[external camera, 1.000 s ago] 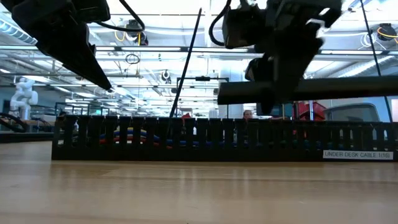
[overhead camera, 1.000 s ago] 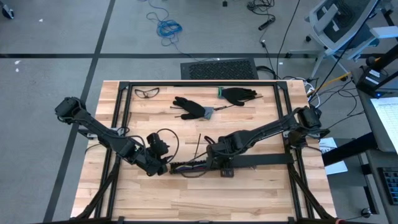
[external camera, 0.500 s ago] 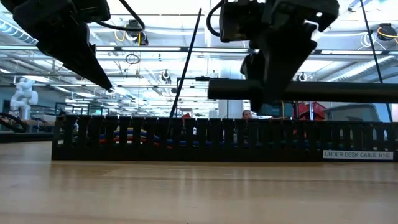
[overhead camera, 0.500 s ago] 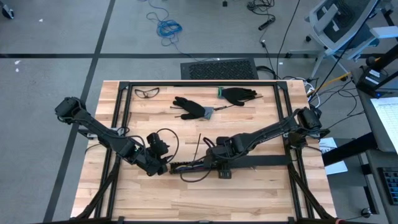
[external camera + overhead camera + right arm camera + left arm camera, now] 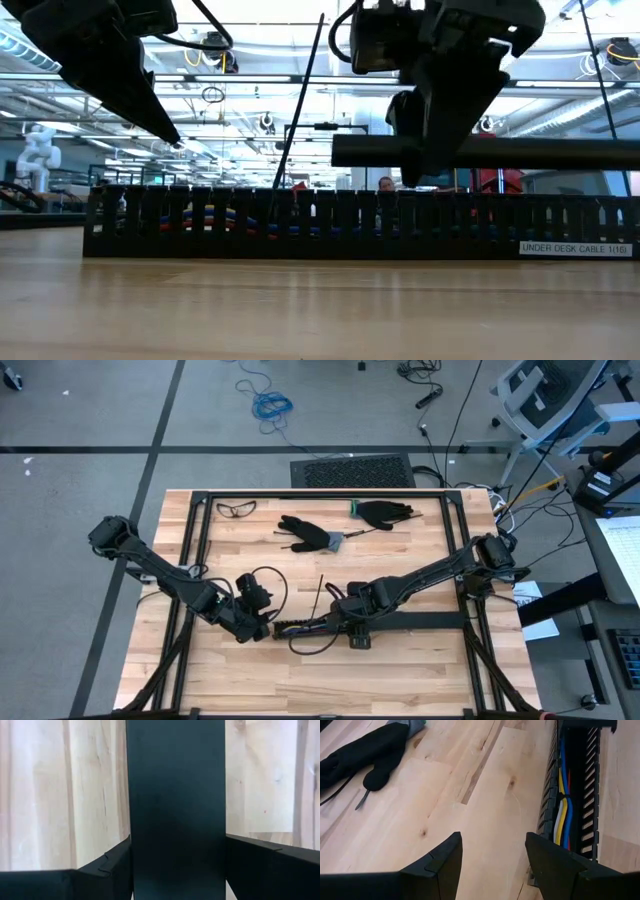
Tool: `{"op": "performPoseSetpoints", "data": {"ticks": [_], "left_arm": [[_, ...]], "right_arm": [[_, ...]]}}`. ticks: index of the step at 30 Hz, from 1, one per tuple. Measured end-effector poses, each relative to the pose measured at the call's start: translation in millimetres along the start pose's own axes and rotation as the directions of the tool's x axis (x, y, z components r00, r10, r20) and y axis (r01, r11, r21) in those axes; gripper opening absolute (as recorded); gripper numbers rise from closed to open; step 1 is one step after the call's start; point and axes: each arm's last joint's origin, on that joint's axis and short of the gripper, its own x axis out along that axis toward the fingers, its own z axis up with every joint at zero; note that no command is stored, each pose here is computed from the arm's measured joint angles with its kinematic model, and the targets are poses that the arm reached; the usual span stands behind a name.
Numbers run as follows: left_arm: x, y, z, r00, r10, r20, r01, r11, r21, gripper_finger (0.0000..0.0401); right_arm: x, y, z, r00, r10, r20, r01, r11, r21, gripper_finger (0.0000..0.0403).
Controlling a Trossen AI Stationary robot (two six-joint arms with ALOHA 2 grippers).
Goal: Ziptie cables
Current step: Insert the black cover of the black cable duct
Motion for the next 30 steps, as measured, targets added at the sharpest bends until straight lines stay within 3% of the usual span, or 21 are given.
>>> {"op": "performPoseSetpoints", "data": {"ticks": [30], "left_arm": [[-0.1,0.4,-0.4,1.000,0.009,0.001,-0.009,0.999,0.039,0.0212]], "right_arm": [[25.3,0.4,0.1,0.999,-0.022,-0.040,0.020,0.999,-0.050,0.0233]]}}
